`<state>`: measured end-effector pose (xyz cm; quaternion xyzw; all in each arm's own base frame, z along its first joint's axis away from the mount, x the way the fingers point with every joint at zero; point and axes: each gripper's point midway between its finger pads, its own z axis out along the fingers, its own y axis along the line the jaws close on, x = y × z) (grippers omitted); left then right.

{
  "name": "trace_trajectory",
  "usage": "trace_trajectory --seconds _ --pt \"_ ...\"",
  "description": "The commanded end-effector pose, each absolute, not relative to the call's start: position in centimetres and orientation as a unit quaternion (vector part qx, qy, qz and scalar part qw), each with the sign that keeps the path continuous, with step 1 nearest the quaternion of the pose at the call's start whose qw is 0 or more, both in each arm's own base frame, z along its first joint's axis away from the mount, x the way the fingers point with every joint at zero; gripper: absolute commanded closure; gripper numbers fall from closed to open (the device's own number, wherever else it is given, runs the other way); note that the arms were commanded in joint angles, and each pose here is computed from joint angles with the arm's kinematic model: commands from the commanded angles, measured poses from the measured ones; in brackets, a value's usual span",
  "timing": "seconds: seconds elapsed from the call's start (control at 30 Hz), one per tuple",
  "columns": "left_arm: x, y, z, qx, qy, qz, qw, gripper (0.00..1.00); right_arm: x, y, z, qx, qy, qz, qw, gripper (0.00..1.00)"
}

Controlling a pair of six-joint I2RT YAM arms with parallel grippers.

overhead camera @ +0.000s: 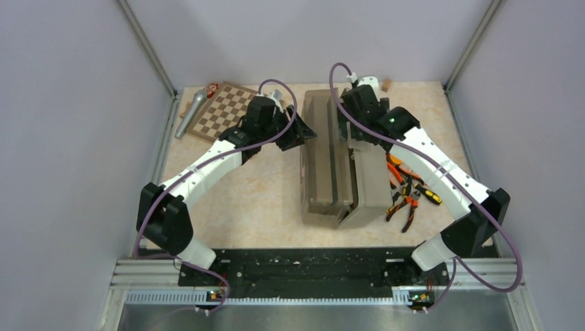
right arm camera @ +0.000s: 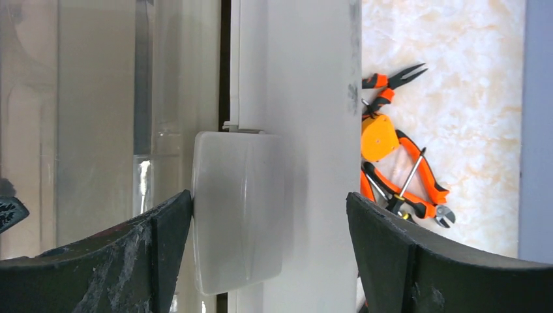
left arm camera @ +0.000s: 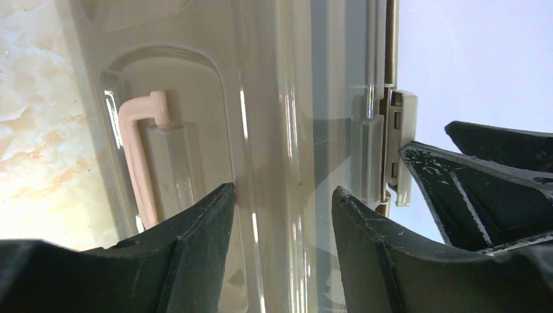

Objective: Pack the tool kit

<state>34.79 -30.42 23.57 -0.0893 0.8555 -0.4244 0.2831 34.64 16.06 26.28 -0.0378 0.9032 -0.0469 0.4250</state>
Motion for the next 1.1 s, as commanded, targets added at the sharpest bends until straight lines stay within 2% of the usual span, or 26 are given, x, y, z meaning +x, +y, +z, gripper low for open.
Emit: trace_trajectory --seconds 0.0,0.17,0.37,0.6,0.67,0.9,1.07 --pt "34.9 -31.0 26.0 -0.074 0.836 -0.448 0.307 0.39 33.7 11.5 29.9 -0.006 0.882 -0.116 0.458 0.15" --pt "34.9 -30.9 26.1 -0.075 0.836 -0.447 0.309 0.39 33.3 9.2 30.2 0.033 0.882 -0.104 0.458 0.15" --pt "34.9 -30.8 25.9 -0.076 0.837 -0.446 0.307 0.39 32.1 9.4 29.8 0.057 0.890 -0.040 0.451 0.14" --pt "34.9 -30.8 25.9 -0.075 0.838 -0.445 0.308 0.39 27.6 13.2 31.1 0.026 0.896 0.062 0.439 0.14" --pt "34.8 -30.9 25.7 -0.074 0.838 -0.445 0.306 0.39 26.1 14.5 30.2 0.013 0.906 0.076 0.416 0.17" --pt "34.9 -30.9 25.7 -0.073 0.839 -0.445 0.305 0.39 22.6 16.2 24.9 -0.008 0.935 0.015 0.355 0.29" --pt "34.8 -30.9 25.5 -0.072 0.840 -0.444 0.304 0.39 22.5 15.6 22.5 -0.010 0.939 -0.034 0.343 0.31"
